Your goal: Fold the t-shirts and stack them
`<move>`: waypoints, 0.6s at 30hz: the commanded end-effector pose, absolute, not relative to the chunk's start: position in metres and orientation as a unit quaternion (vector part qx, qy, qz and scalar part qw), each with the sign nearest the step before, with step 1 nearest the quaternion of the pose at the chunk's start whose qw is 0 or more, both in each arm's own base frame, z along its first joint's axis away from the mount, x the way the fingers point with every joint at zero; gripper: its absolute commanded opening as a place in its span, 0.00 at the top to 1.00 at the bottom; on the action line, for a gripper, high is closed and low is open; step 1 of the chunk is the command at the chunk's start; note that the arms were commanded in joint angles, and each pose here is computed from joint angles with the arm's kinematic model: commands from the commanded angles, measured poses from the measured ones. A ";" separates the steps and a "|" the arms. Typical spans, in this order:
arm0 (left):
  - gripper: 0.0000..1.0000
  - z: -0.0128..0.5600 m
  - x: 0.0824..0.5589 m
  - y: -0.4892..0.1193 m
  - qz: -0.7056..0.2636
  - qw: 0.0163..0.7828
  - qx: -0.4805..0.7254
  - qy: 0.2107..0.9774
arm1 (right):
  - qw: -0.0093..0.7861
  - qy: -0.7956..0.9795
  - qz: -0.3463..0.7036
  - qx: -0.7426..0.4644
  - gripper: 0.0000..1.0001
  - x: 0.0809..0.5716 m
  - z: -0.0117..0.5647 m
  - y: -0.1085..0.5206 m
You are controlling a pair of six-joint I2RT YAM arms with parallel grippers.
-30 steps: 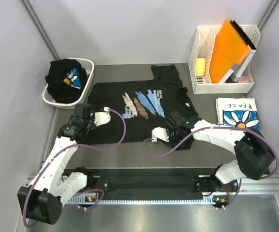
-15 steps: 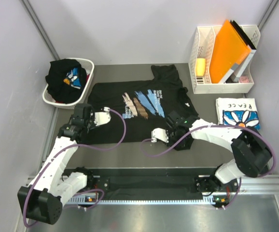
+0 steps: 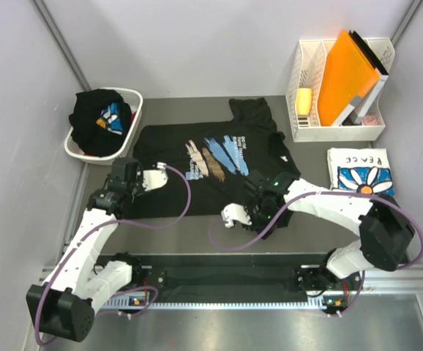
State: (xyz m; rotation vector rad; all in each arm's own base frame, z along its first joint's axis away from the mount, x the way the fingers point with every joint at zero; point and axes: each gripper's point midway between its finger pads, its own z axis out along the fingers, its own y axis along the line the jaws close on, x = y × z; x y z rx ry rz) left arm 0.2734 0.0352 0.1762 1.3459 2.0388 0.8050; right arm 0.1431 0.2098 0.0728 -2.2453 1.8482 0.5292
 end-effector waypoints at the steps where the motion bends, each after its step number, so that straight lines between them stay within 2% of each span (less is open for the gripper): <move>1: 0.48 0.188 0.286 0.030 0.304 0.307 0.496 0.753 | 0.072 0.598 0.215 -0.769 1.00 0.115 0.067 0.228; 5: 0.48 0.190 0.289 0.027 0.302 0.310 0.498 0.751 | 0.068 0.595 0.232 -0.767 1.00 0.107 0.067 0.240; 7: 0.48 0.190 0.290 0.026 0.301 0.310 0.501 0.750 | 0.060 0.590 0.236 -0.770 0.94 0.102 0.065 0.243; 8: 0.48 0.191 0.291 0.026 0.301 0.311 0.501 0.749 | 0.056 0.588 0.236 -0.771 0.78 0.100 0.062 0.243; 11: 0.48 0.191 0.292 0.026 0.301 0.313 0.503 0.748 | 0.051 0.584 0.229 -0.777 0.46 0.097 0.056 0.242; 14: 0.48 0.191 0.291 0.025 0.301 0.314 0.502 0.747 | 0.069 0.597 0.208 -0.772 0.42 0.107 0.058 0.241; 18: 0.48 0.185 0.286 0.026 0.299 0.311 0.508 0.746 | 0.152 0.665 0.153 -0.715 0.44 0.162 0.075 0.237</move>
